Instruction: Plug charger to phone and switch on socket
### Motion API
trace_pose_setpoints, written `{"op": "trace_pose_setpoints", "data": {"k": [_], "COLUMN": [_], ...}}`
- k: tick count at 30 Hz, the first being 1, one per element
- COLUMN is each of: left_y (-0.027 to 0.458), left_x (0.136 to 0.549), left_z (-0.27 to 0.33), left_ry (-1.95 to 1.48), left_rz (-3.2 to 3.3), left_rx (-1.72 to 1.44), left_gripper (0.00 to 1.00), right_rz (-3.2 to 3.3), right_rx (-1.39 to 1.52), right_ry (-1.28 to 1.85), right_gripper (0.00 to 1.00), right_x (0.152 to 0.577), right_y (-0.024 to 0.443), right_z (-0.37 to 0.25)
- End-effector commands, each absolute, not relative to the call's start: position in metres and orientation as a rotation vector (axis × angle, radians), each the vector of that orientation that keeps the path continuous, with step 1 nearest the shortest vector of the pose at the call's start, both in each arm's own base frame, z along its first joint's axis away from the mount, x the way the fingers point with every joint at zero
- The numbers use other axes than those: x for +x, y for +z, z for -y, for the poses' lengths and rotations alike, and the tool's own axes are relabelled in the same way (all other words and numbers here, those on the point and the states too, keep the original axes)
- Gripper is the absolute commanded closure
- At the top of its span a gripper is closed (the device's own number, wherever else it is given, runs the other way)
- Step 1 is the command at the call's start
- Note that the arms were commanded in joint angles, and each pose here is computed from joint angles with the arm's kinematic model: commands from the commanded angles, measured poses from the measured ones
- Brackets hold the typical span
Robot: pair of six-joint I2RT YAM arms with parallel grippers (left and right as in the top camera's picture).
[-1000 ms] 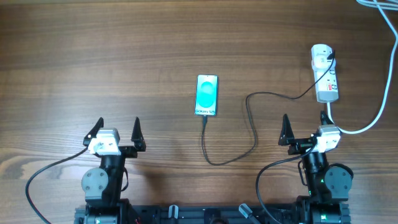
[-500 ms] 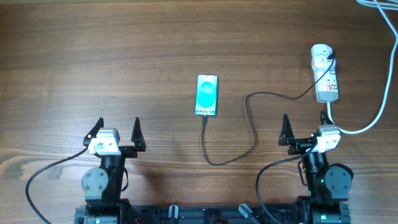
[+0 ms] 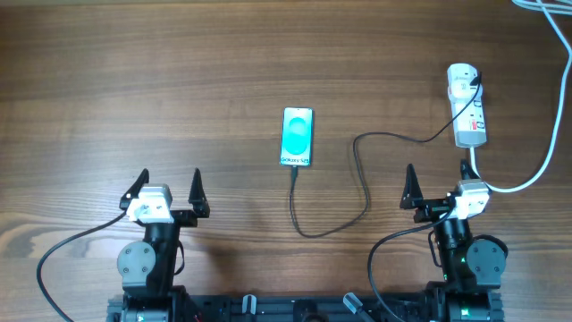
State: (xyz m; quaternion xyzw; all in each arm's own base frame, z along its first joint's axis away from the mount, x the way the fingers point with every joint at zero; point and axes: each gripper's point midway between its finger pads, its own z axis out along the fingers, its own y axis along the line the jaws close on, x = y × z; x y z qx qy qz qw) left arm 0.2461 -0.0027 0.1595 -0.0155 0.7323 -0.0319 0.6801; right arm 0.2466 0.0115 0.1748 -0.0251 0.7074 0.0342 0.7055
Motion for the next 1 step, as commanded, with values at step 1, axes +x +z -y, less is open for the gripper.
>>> {"op": "trace_pose_setpoints", "data": {"k": [1], "left_y": [0.1571], "left_x": [0.246], "left_z": [-0.0021], "left_ry": [-0.038], "left_rz": [-1.643], "left_rx": [-0.038], "left_gripper": [0.0], "right_rz": [-1.563], "right_rx": [-0.054], "right_ry": [0.054], "right_gripper": [0.0], "right_x": [0.2463], "right_y": [0.1766], "right_z": [-0.0095]}}
